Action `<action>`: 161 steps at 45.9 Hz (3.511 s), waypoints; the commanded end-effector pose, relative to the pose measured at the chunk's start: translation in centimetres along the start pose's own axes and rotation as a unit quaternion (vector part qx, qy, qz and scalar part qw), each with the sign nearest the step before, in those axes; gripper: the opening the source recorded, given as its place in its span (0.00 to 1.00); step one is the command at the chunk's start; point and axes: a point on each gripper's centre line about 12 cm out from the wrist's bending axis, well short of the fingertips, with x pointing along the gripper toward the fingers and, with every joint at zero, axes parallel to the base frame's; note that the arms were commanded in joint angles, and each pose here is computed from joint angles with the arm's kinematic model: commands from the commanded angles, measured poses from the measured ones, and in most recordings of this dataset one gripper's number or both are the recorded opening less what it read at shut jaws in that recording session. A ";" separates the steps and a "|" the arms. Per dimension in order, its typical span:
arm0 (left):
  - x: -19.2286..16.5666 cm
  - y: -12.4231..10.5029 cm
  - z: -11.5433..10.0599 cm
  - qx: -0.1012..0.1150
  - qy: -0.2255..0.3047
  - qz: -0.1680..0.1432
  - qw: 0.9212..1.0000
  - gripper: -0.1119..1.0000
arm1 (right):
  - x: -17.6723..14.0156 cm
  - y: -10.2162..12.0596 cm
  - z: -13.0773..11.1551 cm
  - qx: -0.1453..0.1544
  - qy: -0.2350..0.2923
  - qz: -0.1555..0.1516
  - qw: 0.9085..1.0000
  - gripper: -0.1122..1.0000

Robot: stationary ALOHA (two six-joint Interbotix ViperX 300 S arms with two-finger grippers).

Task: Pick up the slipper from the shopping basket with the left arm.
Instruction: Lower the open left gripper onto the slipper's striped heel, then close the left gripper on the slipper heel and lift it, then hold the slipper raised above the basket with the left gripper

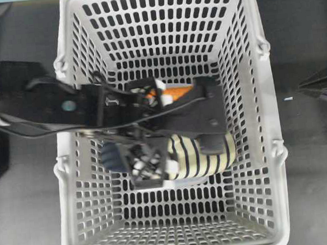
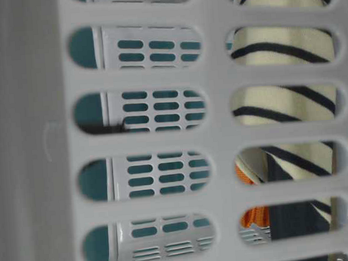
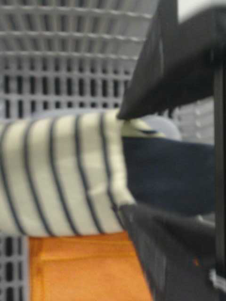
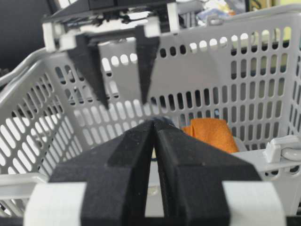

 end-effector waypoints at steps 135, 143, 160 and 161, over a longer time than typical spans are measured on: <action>-9.3 0.5 6.3 0.025 0.085 0.016 0.996 0.14 | -0.7 -0.2 -1.1 0.002 0.025 -0.006 1.000 0.10; -8.3 -0.7 5.1 0.039 0.111 0.013 0.993 0.14 | -0.8 -0.2 -1.0 0.003 0.022 -0.005 1.000 0.10; -7.4 -0.2 3.7 0.038 0.095 0.013 0.995 0.14 | -0.8 -0.2 -1.0 0.002 0.020 -0.005 1.000 0.10; -7.3 -0.2 3.5 0.038 0.097 0.013 0.994 0.14 | -0.8 -0.2 -1.0 0.002 0.020 -0.005 1.000 0.10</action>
